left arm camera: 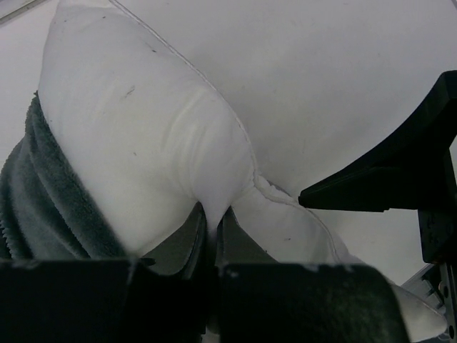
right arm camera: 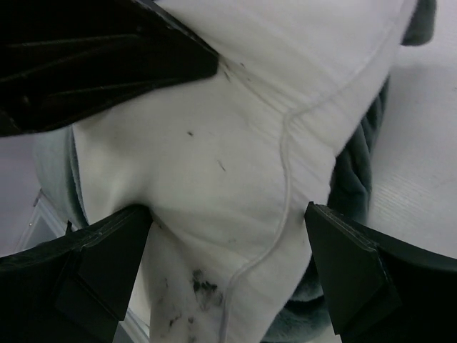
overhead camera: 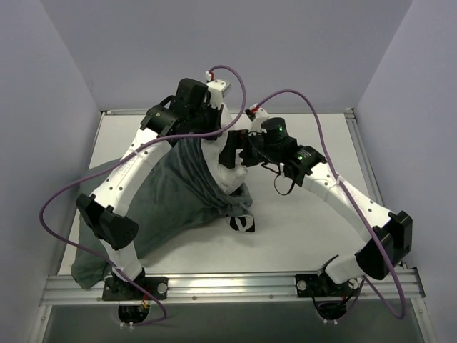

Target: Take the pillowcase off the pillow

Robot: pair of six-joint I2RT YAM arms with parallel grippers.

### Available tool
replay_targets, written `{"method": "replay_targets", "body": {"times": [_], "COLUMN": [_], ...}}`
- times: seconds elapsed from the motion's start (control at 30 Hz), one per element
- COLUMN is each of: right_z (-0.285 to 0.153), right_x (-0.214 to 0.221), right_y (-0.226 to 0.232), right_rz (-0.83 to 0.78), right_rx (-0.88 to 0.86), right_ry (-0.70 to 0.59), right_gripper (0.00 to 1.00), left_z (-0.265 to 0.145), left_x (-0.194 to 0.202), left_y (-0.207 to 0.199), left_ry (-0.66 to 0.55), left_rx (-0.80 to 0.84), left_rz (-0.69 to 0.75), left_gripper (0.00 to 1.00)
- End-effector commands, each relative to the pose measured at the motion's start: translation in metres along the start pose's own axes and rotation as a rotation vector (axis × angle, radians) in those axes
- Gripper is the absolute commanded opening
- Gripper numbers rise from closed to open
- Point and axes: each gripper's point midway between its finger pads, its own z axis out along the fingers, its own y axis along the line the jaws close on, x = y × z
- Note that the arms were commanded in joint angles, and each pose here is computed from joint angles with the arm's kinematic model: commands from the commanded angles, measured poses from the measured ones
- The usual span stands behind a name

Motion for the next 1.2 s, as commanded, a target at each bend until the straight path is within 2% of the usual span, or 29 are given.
{"method": "replay_targets", "body": {"times": [0.0, 0.2, 0.43, 0.53, 0.63, 0.9, 1.0, 1.17], "right_z": [0.004, -0.022, 0.008, -0.011, -0.026, 0.0, 0.012, 0.028], "right_x": [-0.029, -0.061, -0.038, -0.066, -0.076, -0.04, -0.036, 0.0], "right_y": [0.039, 0.042, 0.035, 0.047, 0.05, 0.04, 0.033, 0.002], "right_rz": [-0.058, -0.102, -0.031, -0.054, -0.06, -0.001, 0.033, 0.044], "right_rx": [-0.145, -0.15, -0.123, -0.14, -0.129, -0.117, -0.074, 0.048], "right_ry": [-0.06, -0.166, -0.097, -0.199, -0.24, -0.151, -0.147, -0.085], "right_gripper": [0.98, 1.0, 1.0, 1.0, 1.0, 1.0, 1.0, 0.99], "left_z": [-0.014, -0.009, -0.016, -0.015, -0.015, -0.019, -0.02, -0.035], "left_x": [-0.051, -0.057, -0.055, -0.053, -0.055, -0.057, -0.056, -0.068], "left_y": [-0.022, -0.02, -0.016, -0.014, -0.016, -0.017, -0.015, -0.021], "left_ry": [-0.187, -0.19, -0.2, -0.195, -0.198, -0.204, -0.202, -0.24], "left_rx": [0.067, 0.054, 0.031, 0.024, 0.037, 0.037, 0.043, 0.091], "left_rz": [0.014, 0.021, 0.045, 0.049, 0.047, 0.058, 0.044, 0.011], "left_gripper": [0.02, 0.02, 0.02, 0.02, 0.02, 0.02, 0.02, 0.02]}}
